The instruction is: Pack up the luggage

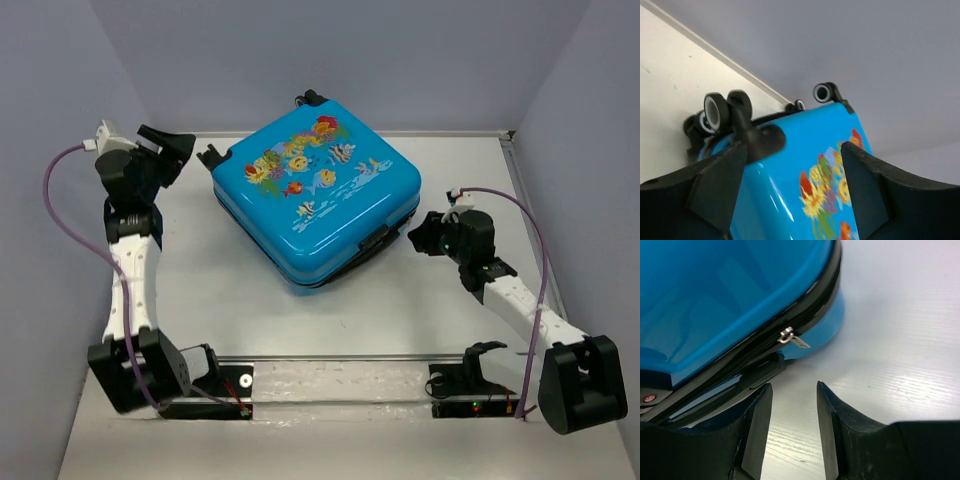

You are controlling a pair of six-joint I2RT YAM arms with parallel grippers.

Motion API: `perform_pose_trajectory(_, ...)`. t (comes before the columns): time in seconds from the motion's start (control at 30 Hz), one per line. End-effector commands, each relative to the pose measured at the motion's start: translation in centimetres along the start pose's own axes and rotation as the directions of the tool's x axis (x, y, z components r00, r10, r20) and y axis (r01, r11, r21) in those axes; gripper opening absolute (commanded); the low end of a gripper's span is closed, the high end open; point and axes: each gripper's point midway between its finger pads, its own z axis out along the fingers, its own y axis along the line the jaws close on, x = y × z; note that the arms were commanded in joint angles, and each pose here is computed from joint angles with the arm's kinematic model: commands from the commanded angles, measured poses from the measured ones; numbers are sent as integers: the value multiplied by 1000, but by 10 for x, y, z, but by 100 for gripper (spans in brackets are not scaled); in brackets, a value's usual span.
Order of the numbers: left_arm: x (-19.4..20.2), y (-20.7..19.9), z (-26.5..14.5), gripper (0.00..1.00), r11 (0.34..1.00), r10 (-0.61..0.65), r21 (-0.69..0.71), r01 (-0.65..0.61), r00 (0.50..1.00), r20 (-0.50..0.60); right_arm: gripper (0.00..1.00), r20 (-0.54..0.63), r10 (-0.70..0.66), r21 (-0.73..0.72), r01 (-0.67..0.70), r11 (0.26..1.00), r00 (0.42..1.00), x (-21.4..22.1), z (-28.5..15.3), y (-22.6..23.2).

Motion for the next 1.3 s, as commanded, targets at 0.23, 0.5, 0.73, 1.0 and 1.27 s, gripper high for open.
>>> perform_pose_trajectory(0.23,140,34,-105,37,994,27,112,-6,983,-184,48,95,-81,-191,98,977,992,-21,27,6)
perform_pose_trajectory(0.5,218,51,-139,27,991,59,133,-13,936,-346,47,118,-119,-260,147,954,986,-40,44,6)
perform_pose_trajectory(0.73,257,55,-147,24,990,92,134,-37,897,-432,46,160,-152,-281,192,940,975,-50,57,7)
perform_pose_trajectory(1.0,264,59,-149,23,990,103,128,-53,895,-433,34,258,-151,-385,245,890,954,-52,61,23)
perform_pose_trajectory(1.27,275,60,-147,23,990,117,127,-65,878,-465,20,306,-138,-387,256,886,942,-56,62,24)
